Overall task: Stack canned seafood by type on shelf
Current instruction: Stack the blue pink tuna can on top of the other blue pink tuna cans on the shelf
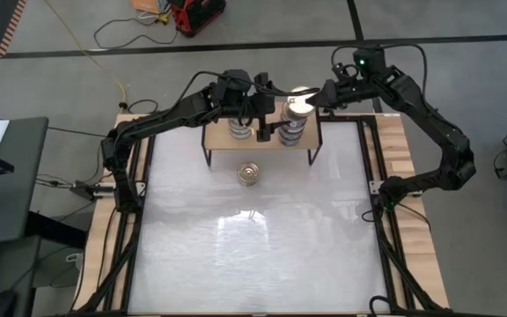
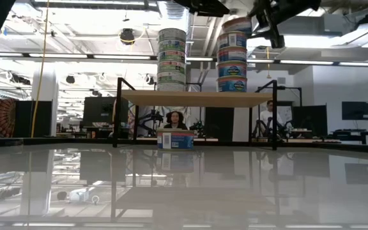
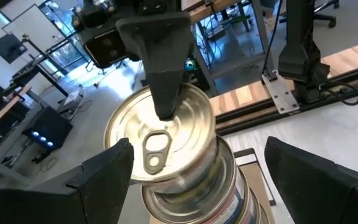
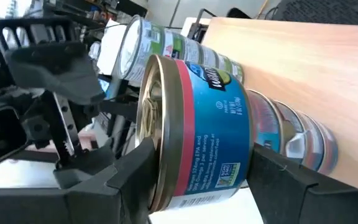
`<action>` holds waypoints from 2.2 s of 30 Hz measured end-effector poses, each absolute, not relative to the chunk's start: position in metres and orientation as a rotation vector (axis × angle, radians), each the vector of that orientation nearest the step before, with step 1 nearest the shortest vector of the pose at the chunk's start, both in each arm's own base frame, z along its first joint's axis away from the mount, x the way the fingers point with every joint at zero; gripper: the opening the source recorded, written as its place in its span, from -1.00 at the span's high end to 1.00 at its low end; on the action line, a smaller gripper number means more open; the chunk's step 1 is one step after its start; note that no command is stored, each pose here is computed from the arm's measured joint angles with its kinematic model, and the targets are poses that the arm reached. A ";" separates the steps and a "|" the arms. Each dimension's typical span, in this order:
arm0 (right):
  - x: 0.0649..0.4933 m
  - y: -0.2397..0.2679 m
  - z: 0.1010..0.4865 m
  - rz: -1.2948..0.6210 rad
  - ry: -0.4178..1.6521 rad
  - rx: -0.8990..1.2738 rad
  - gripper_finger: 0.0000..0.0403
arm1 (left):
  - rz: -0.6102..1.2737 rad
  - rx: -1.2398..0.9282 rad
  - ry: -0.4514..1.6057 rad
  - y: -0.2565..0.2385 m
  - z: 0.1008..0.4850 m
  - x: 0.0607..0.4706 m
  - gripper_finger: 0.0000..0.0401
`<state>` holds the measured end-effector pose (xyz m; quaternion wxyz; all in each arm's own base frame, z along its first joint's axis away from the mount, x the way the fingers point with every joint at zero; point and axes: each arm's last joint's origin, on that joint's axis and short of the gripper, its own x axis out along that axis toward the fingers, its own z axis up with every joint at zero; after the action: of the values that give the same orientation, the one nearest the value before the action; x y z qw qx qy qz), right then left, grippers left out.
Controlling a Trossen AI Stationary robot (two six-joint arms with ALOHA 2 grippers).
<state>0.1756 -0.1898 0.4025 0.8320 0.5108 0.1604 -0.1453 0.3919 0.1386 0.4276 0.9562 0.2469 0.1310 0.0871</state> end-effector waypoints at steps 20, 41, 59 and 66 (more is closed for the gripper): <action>0.181 -0.185 0.403 -0.318 0.349 1.051 -0.27 | 0.182 0.492 0.268 0.138 0.427 0.392 -0.73; 0.180 -0.183 0.406 -0.302 0.350 1.089 -0.27 | 0.181 0.504 0.271 0.138 0.427 0.392 -0.73; 0.181 -0.179 0.409 -0.316 0.398 1.109 -0.27 | 0.179 0.500 0.279 0.138 0.427 0.392 -0.73; 0.180 -0.179 0.410 -0.321 0.401 1.119 -0.27 | 0.178 0.502 0.280 0.138 0.426 0.392 -0.73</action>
<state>0.1802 -0.1786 0.4097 0.8165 0.5247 0.1883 -0.1505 0.3917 0.1382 0.4264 0.9551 0.2470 0.1380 0.0878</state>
